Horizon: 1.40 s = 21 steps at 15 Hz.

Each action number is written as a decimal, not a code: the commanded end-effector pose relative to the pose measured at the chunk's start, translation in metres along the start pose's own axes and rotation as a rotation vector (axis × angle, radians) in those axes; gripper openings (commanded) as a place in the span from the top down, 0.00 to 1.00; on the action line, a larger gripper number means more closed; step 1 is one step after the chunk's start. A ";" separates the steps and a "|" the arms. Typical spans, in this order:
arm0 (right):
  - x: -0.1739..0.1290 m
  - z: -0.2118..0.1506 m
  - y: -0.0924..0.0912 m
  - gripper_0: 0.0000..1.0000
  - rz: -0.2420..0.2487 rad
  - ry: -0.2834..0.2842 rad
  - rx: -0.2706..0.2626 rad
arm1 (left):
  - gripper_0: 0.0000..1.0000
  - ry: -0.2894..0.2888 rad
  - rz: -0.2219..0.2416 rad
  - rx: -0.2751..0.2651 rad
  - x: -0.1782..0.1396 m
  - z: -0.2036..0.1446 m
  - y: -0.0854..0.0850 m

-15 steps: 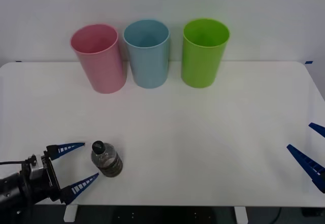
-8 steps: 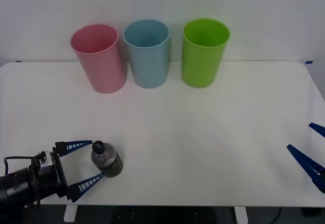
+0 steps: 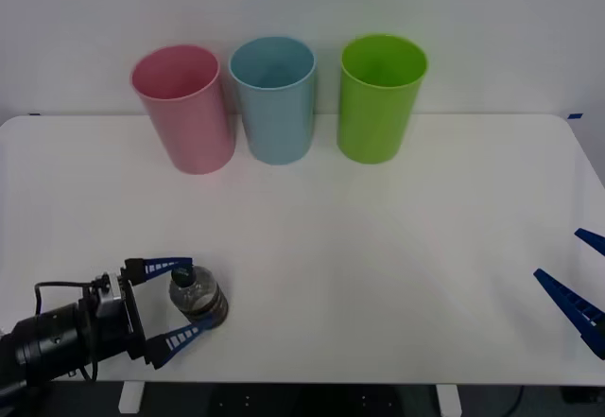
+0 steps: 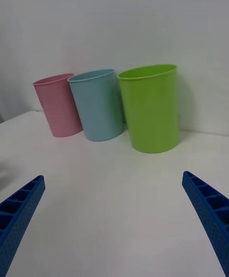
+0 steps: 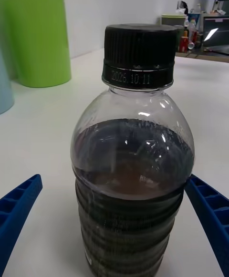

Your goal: Grasp the object on the table and drop it into the matching bin: aluminum can to the light blue bin, PET bottle to the pink bin.

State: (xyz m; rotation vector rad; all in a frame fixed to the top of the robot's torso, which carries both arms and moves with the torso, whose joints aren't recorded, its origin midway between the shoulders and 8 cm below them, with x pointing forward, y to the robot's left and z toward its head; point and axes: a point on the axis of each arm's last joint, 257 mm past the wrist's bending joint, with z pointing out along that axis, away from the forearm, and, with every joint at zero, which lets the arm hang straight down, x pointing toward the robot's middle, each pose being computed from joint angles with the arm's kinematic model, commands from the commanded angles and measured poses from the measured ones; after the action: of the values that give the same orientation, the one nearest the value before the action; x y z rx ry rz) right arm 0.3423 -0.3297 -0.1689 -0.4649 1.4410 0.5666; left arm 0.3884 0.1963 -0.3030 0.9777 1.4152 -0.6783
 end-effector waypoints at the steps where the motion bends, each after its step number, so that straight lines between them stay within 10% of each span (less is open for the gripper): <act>1: 0.000 0.000 0.000 0.00 0.000 0.000 0.000 | 0.00 0.001 0.002 0.003 0.001 0.005 -0.002; 7: 0.000 0.000 0.000 0.00 0.000 0.000 0.000 | 0.04 0.005 0.006 0.009 0.001 0.008 -0.002; 9: 0.000 0.000 0.000 0.00 0.000 0.000 0.000 | 0.75 0.004 0.001 0.009 0.001 0.009 -0.003; 11: 0.000 0.000 0.000 0.00 0.000 0.000 0.000 | 1.00 0.003 -0.003 0.007 0.000 0.008 -0.001; 21: 0.000 0.000 0.000 0.00 0.000 0.000 0.000 | 1.00 -0.046 -0.038 -0.053 -0.009 -0.004 0.010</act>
State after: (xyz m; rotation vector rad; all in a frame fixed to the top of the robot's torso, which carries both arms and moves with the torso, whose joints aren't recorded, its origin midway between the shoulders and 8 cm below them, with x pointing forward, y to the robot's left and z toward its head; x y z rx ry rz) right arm 0.3423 -0.3297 -0.1689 -0.4649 1.4410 0.5666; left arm 0.3935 0.2011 -0.2951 0.9088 1.4133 -0.6830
